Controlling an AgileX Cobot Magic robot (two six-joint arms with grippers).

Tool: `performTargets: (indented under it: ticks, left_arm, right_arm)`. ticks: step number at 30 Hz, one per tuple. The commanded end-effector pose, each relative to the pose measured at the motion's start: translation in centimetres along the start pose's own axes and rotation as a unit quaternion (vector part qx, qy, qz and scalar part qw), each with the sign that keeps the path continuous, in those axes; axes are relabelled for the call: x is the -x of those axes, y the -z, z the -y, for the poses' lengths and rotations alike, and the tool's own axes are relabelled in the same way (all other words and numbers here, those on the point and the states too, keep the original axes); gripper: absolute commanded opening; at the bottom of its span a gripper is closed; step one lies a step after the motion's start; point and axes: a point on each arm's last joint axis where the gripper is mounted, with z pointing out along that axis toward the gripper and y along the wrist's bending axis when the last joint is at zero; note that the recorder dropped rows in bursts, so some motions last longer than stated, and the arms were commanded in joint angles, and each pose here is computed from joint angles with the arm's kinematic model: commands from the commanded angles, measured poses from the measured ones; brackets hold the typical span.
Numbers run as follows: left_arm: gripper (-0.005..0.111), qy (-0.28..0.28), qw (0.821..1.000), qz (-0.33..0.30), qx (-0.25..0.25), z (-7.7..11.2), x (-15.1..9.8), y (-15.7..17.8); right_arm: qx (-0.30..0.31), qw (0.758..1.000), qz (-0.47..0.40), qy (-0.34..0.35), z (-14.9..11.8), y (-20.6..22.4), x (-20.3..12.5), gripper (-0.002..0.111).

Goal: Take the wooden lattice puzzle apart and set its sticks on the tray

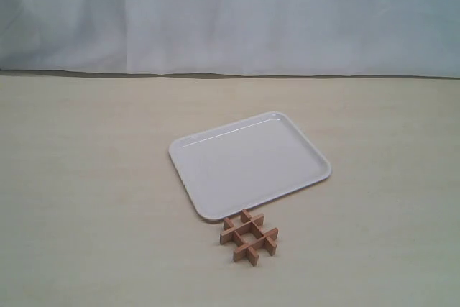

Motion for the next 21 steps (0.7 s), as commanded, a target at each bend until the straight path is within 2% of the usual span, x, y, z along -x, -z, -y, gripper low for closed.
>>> performTargets:
  ticks: [1,4,7,13,18,21]
  left_arm:
    - [0.000,0.001,1.000,0.003,-0.003,0.0,0.0,0.0]
    - [0.000,0.001,1.000,0.003,-0.003,0.0,0.0,0.0]
    - [0.000,0.001,1.000,0.003,-0.003,0.0,0.0,0.0]
    - [0.000,0.001,1.000,0.003,-0.003,0.0,0.0,0.0]
    - [0.000,0.001,1.000,0.004,-0.002,0.0,0.0,0.0]
    - [0.000,0.001,1.000,0.004,-0.002,0.0,0.0,0.0]
  right_arm:
    - [-0.002,1.000,0.025,-0.005,0.0,0.1,0.4,0.005]
    - [-0.012,0.994,0.029,-0.100,0.3,0.1,0.4,0.005]
    - [-0.026,0.974,-0.004,-0.227,0.4,0.1,-0.2,0.005]
    - [-0.024,0.961,0.080,-0.263,0.8,-0.2,1.3,0.005]
    - [-0.039,0.968,0.036,-0.247,0.7,-4.5,4.5,0.005]
    - [-0.024,0.984,-0.039,-0.175,0.0,-8.6,5.7,0.005]
